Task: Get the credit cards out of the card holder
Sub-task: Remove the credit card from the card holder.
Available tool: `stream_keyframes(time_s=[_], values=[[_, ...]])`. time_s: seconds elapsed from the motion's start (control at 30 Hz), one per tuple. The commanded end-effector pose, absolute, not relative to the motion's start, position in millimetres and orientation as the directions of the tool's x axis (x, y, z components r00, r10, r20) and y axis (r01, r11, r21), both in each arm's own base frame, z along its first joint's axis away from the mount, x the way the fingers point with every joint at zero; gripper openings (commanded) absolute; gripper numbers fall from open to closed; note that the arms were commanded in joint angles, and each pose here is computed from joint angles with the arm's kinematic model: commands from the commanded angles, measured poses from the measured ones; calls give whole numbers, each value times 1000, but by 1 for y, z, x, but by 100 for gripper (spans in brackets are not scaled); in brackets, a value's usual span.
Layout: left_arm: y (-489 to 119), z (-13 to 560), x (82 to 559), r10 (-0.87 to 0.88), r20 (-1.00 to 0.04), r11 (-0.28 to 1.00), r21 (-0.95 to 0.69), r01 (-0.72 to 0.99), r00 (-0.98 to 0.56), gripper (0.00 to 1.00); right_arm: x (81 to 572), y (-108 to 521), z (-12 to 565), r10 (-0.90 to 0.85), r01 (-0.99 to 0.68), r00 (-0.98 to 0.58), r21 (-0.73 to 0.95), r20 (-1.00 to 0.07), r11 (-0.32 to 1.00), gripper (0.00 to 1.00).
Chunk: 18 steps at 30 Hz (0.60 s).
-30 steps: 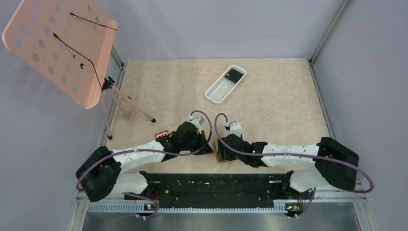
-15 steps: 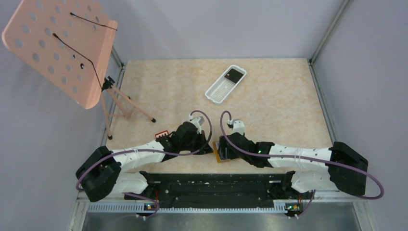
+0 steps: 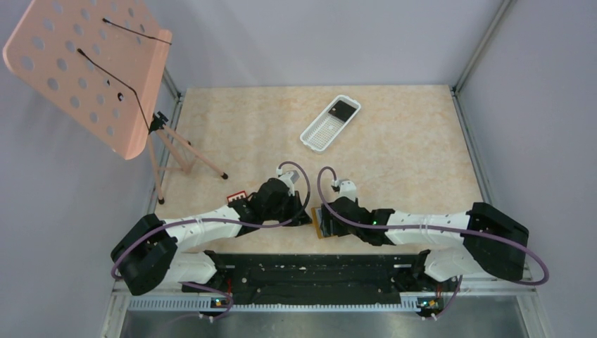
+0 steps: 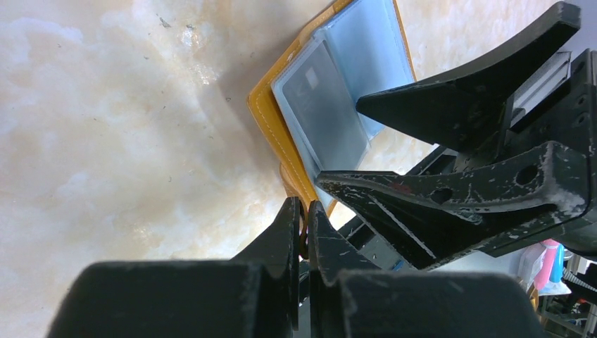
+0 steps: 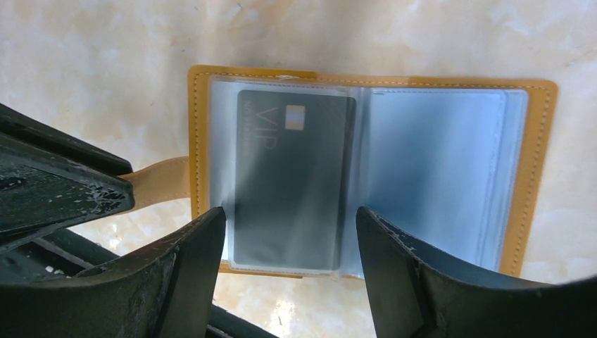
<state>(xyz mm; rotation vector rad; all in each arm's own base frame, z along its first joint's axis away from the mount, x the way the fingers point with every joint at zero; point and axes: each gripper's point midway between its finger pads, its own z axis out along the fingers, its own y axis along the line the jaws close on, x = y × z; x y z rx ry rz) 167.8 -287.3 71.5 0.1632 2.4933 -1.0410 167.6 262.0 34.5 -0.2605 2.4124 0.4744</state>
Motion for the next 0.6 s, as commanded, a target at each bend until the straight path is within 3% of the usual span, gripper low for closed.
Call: stream_keyframes(time_s=[0.0, 0.57], values=[[-295, 79, 170, -63, -451, 682, -671, 291, -890, 0, 169, 276, 34, -55, -325, -766, 312, -640, 893, 69], [-289, 77, 170, -49, -462, 704, -645, 298, -885, 0, 180, 247, 39, -52, -243, -739, 194, -671, 950, 61]])
